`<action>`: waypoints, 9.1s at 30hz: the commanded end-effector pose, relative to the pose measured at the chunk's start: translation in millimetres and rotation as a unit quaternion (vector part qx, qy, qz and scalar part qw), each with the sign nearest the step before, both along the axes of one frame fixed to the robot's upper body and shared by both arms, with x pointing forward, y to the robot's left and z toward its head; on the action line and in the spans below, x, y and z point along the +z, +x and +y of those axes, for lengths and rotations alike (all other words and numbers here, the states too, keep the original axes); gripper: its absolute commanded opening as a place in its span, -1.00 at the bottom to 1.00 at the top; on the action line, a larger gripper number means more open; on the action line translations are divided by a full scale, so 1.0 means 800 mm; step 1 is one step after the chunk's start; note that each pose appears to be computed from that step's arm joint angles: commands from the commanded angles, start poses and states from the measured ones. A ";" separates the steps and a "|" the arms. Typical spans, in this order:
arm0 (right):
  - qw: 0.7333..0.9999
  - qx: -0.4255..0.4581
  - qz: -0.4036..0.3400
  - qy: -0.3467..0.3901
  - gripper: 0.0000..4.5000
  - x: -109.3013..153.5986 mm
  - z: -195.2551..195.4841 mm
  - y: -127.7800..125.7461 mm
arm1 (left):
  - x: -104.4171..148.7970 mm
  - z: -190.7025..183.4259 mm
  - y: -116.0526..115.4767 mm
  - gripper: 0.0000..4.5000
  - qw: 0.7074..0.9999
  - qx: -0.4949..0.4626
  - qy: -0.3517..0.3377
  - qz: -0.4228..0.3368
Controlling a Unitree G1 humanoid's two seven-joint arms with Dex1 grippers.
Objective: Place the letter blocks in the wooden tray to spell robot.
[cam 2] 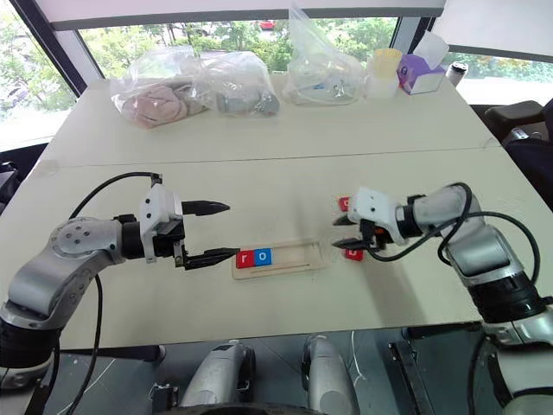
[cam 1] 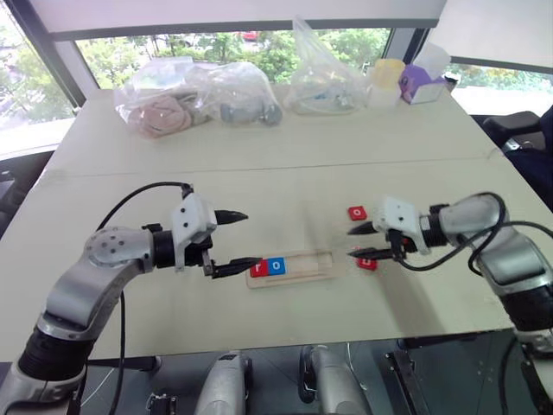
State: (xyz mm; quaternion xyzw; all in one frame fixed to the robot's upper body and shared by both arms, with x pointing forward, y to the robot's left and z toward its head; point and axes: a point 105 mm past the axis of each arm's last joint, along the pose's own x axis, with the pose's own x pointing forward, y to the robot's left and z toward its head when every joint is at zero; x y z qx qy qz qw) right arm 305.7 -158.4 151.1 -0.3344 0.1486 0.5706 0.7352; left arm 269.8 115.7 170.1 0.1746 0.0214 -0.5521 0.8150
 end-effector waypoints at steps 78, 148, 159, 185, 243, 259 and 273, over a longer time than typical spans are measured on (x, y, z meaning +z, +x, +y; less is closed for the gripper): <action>0.989 -0.138 0.052 0.000 0.98 -0.033 -0.060 -0.025 | 0.008 -0.011 0.004 1.00 1.000 -0.017 -0.004 -0.021; 0.992 0.119 0.042 -0.013 -0.48 -0.053 0.105 -0.002 | -0.010 0.020 -0.029 1.00 0.999 -0.005 0.052 -0.005; 0.993 0.111 0.046 -0.015 -0.48 -0.059 0.102 0.003 | -0.001 0.012 -0.026 1.00 0.999 -0.005 0.047 -0.012; 0.996 0.044 -0.024 0.067 0.97 0.005 0.103 0.030 | 0.004 0.000 -0.020 1.00 0.999 -0.008 0.036 -0.018; 0.804 -0.564 -0.011 0.185 0.97 -0.028 -0.030 0.080 | -0.002 -0.006 -0.014 1.00 0.999 -0.017 0.025 -0.020; 0.791 -0.587 0.031 0.172 0.16 -0.070 -0.023 0.084 | 0.000 -0.007 -0.012 1.00 0.999 -0.008 0.022 -0.026; 0.815 -0.561 0.011 0.145 -0.46 -0.034 -0.028 -0.040 | -0.008 -0.005 -0.012 1.00 0.999 -0.013 0.023 -0.018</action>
